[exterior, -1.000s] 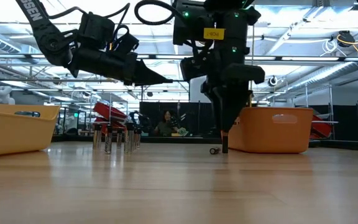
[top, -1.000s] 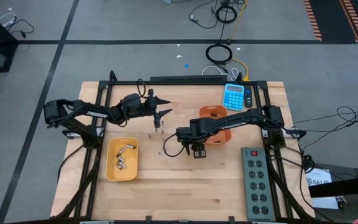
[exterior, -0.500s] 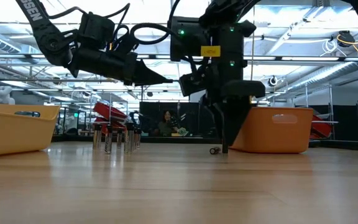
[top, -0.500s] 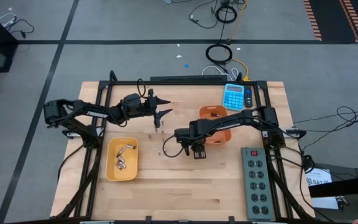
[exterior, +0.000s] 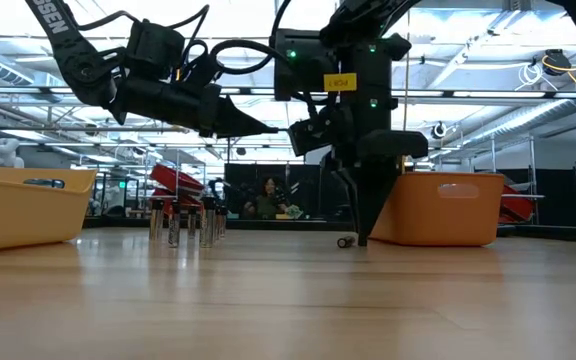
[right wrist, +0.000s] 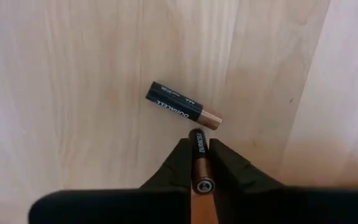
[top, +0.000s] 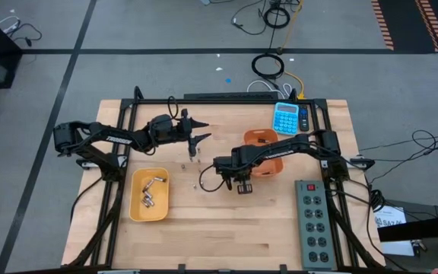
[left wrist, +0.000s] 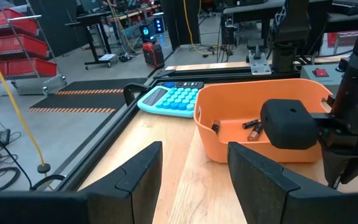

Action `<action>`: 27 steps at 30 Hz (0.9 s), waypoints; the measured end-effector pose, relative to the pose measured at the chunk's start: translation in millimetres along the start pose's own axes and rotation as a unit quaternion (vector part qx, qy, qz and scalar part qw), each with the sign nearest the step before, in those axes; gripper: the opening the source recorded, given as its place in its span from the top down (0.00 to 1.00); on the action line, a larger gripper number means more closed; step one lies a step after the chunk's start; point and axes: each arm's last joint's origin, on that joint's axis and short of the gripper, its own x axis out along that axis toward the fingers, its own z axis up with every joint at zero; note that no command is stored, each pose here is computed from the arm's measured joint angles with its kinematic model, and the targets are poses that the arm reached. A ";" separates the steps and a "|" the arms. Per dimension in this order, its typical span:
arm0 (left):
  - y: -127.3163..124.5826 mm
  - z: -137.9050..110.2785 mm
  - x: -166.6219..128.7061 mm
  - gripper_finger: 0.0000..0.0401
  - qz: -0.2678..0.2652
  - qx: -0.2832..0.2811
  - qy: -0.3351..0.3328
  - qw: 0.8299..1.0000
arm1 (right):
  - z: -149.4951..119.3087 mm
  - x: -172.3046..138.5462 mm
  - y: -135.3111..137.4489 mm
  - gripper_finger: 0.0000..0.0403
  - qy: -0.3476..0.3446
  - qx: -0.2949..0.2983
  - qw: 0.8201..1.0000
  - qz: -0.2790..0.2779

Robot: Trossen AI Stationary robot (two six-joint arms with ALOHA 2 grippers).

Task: Sort batteries
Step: Put the black brown battery into the orange bin

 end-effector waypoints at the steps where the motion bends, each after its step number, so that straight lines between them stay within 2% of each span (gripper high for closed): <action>1: 0.0 0.0 0.0 0.52 0.000 0.000 0.000 1.000 | -0.8 -1.5 -0.1 0.96 0.002 -0.001 1.000 -0.004; 5: 0.0 0.0 0.0 0.52 0.000 0.000 0.000 1.000 | -7.6 -26.2 -3.6 0.96 -0.011 0.003 0.997 -0.080; 8: 0.0 -0.1 0.0 0.52 0.000 0.000 0.001 1.000 | -21.6 -56.7 -14.5 0.96 -0.031 0.047 0.989 -0.138; 10: -0.1 -0.4 0.0 0.52 0.000 0.000 0.002 1.000 | -35.9 -65.1 -21.4 0.96 -0.038 0.083 0.984 -0.156; 14: -0.1 -0.4 0.0 0.52 0.000 0.001 0.002 1.000 | -66.5 -63.3 -25.2 0.96 -0.051 0.144 0.977 -0.147; 17: -0.1 -0.4 0.0 0.52 -0.001 0.008 0.002 1.000 | -87.1 -44.4 -23.8 0.96 -0.044 0.176 0.974 -0.139; 21: -0.3 -1.4 0.0 0.52 -0.002 -0.002 0.007 1.000 | -101.0 -23.9 -25.2 0.94 -0.066 0.201 0.970 -0.115; 27: 8.6 7.5 12.9 0.52 -0.009 -0.022 0.092 0.996 | -110.8 -9.6 -42.2 0.91 -0.050 0.212 0.971 -0.103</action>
